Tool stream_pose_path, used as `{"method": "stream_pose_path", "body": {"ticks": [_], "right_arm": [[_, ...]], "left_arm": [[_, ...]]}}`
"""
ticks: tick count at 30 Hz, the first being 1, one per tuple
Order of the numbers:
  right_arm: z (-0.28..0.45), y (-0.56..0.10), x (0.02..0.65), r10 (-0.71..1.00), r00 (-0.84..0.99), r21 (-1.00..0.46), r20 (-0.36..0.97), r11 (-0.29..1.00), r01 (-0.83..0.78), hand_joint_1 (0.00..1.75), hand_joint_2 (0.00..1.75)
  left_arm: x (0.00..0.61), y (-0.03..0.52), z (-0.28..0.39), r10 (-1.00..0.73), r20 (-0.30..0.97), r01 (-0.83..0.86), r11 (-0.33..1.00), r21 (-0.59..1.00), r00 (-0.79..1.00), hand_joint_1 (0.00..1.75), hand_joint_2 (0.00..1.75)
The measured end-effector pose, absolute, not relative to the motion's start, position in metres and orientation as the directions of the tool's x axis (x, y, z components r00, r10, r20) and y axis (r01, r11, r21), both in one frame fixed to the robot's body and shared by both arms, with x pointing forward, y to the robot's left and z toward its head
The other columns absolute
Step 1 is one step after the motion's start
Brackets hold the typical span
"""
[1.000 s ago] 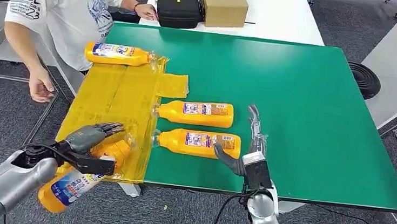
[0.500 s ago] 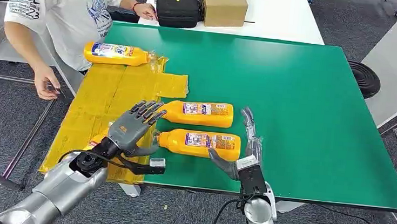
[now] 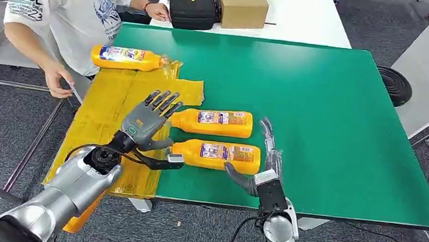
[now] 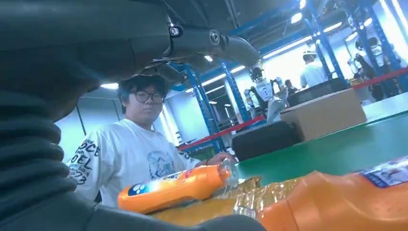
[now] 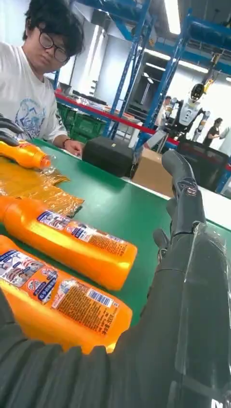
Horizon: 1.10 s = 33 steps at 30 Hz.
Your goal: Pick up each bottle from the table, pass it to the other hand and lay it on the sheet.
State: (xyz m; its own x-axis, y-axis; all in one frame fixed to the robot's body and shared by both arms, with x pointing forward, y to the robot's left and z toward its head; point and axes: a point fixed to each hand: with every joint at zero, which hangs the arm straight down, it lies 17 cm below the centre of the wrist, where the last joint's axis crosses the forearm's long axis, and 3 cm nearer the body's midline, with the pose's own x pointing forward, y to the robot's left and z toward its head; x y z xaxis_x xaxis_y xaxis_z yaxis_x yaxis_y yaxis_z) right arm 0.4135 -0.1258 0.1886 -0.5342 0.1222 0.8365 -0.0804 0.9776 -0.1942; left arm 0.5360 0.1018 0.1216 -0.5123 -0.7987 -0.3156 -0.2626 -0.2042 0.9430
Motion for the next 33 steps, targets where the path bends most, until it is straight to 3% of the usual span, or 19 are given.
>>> {"method": "stream_pose_path", "body": {"ticks": [12, 20, 26, 33], "right_arm": [[0.180, -0.126, 0.409, 0.122, -0.517, -0.193, 0.847, 0.978, -0.085, 0.00, 1.75], [0.180, -0.129, 0.405, 0.122, -0.516, -0.189, 0.848, 0.979, -0.078, 0.00, 1.75], [0.183, -0.137, 0.409, 0.132, -0.506, -0.186, 0.852, 0.981, -0.057, 0.00, 1.75], [0.186, -0.149, 0.409, 0.149, -0.509, -0.188, 0.848, 0.982, -0.026, 0.00, 1.75]], "left_arm": [[0.539, 0.104, 0.124, -0.791, -0.352, -0.283, -0.234, 0.930, -0.501, 0.00, 1.75], [0.531, 0.093, 0.136, -0.791, -0.271, -0.238, -0.163, 0.957, -0.548, 0.00, 1.75], [0.505, 0.086, 0.150, -0.799, -0.022, -0.152, 0.087, 0.985, -0.601, 0.00, 1.75], [0.440, 0.095, 0.166, -0.802, 0.148, -0.192, 0.310, 0.931, -0.579, 0.00, 1.75]]}}
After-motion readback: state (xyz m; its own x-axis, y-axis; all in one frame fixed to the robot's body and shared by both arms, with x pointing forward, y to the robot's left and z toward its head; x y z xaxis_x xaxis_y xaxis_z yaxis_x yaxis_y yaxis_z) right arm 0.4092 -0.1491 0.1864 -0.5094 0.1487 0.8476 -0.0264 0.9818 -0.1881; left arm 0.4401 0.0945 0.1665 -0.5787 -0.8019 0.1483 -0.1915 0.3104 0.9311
